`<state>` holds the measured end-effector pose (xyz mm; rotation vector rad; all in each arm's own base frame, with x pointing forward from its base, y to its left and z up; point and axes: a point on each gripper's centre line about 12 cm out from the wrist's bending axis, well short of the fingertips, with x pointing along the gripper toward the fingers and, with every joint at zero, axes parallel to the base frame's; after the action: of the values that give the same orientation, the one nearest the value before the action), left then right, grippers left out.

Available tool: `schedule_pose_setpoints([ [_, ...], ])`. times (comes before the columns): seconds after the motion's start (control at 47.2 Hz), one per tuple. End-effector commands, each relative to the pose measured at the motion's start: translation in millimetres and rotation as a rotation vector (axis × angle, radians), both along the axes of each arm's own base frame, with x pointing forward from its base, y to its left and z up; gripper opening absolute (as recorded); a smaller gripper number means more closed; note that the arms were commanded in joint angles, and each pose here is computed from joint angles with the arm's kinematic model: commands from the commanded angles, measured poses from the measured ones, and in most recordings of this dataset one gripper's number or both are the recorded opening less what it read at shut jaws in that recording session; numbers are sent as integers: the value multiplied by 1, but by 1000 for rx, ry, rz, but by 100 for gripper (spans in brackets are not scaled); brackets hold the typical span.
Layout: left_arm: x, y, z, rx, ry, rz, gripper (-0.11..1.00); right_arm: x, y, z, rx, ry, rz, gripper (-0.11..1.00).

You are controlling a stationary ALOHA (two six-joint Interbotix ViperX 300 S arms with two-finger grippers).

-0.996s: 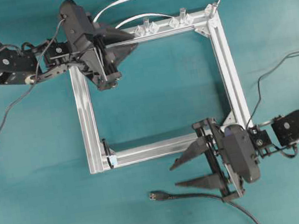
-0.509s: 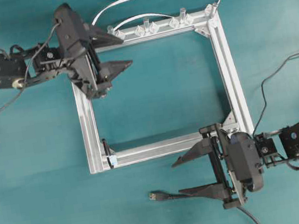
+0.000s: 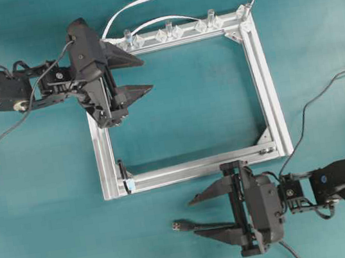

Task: Insert the wire through the string loop located on the left side.
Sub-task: 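Open both grippers and move the right gripper toward the black USB cable, then lower the right gripper and grasp the USB cable behind its connector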

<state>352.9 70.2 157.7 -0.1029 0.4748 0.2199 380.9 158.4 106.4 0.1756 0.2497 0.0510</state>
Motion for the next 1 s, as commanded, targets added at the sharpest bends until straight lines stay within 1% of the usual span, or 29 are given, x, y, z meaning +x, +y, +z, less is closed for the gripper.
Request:
schedule_pose_setpoints([
  [0.0,2,-2,8,-2,-27,-4,72,3,4,9,17,-26,-4,70],
  [0.233,2,-3,8,-1,-27,-7,72,2,0,4,21,-6,-24,70],
  [0.551,-3,-5,1,-5,-6,-8,72,2,0,0,17,3,-23,70],
  [0.869,-3,-10,0,3,-1,-28,72,3,16,7,30,-17,7,70],
  [0.975,-4,-10,-1,4,2,-28,72,4,18,8,33,-17,12,70],
])
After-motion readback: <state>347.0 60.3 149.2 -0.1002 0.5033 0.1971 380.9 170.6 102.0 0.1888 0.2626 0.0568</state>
